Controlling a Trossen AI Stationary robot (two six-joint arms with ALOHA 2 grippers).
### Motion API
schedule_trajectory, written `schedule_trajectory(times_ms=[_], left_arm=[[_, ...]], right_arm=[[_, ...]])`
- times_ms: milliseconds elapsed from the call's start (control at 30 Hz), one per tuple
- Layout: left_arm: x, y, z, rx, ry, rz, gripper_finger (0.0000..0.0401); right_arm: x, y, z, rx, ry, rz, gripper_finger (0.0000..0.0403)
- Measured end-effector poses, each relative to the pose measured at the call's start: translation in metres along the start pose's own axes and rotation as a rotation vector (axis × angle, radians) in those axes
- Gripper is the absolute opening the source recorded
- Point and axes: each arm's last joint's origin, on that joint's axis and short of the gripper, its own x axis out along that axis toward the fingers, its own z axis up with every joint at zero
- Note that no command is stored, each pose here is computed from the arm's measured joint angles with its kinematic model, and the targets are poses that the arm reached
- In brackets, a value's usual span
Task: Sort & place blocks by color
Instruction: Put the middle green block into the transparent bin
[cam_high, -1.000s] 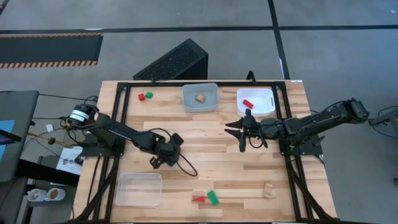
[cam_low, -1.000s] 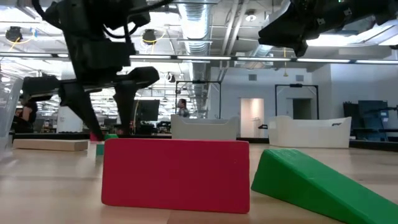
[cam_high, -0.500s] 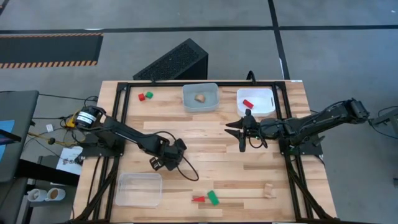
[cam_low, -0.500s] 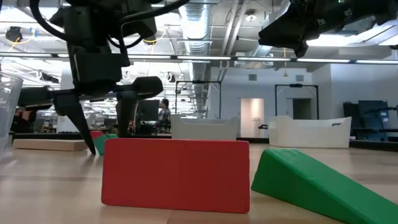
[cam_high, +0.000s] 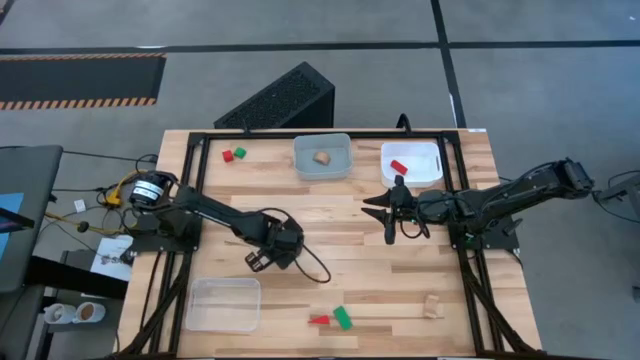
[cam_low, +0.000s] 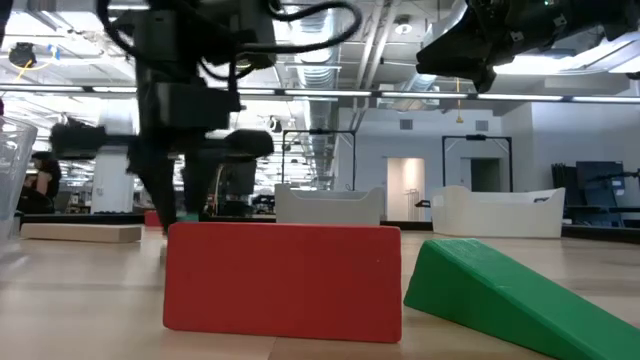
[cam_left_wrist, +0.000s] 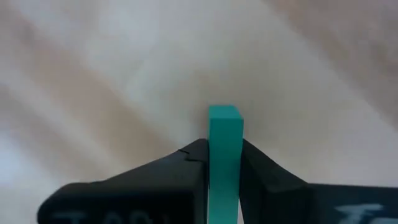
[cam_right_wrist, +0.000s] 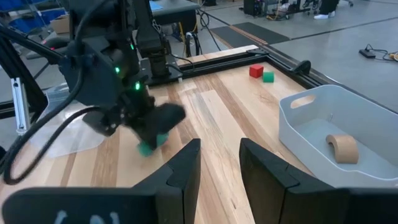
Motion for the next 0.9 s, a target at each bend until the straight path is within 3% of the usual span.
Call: schedule_trajectory(times_ms=[67,167,333,433,600,767,900], left_arm=[[-0.021,0.003,0.003,-0.056,0.098,0.053,0.0024],[-0.06,0.007,0.01,-0.237,0.094,0.103,0.002],[-0.098,-0.004,0.015,-0.603,-0.119,-0.063,0.002],[-0.109,-0.026,0.018,-0.655,-0.133,-0.172,0.002],[-0.136,-0.067,0.023,-0.724,-0.17,-0.22,0.002],[-0.154,-0.112,0.029,-0.817,-0.217,-0.175,0.002],[-0.136,-0.143,0.041,-0.816,-0.174,-0.163,0.002]], right_arm=[[0.0,0.0,0.0,-0.002,0.0,0.0,0.0134],[0.0,0.0,0.0,-0.002,0.0,0.0,0.0134],[0.0,0.0,-0.001,-0.005,0.007,-0.002,0.0134],[0.0,0.0,-0.002,0.0,0.024,-0.005,0.0134],[0.0,0.001,-0.003,0.004,0.024,0.002,0.0134],[0.0,0.001,0.0,0.008,-0.002,0.006,0.0134],[0.0,-0.001,0.003,0.017,-0.023,-0.001,0.0134]])
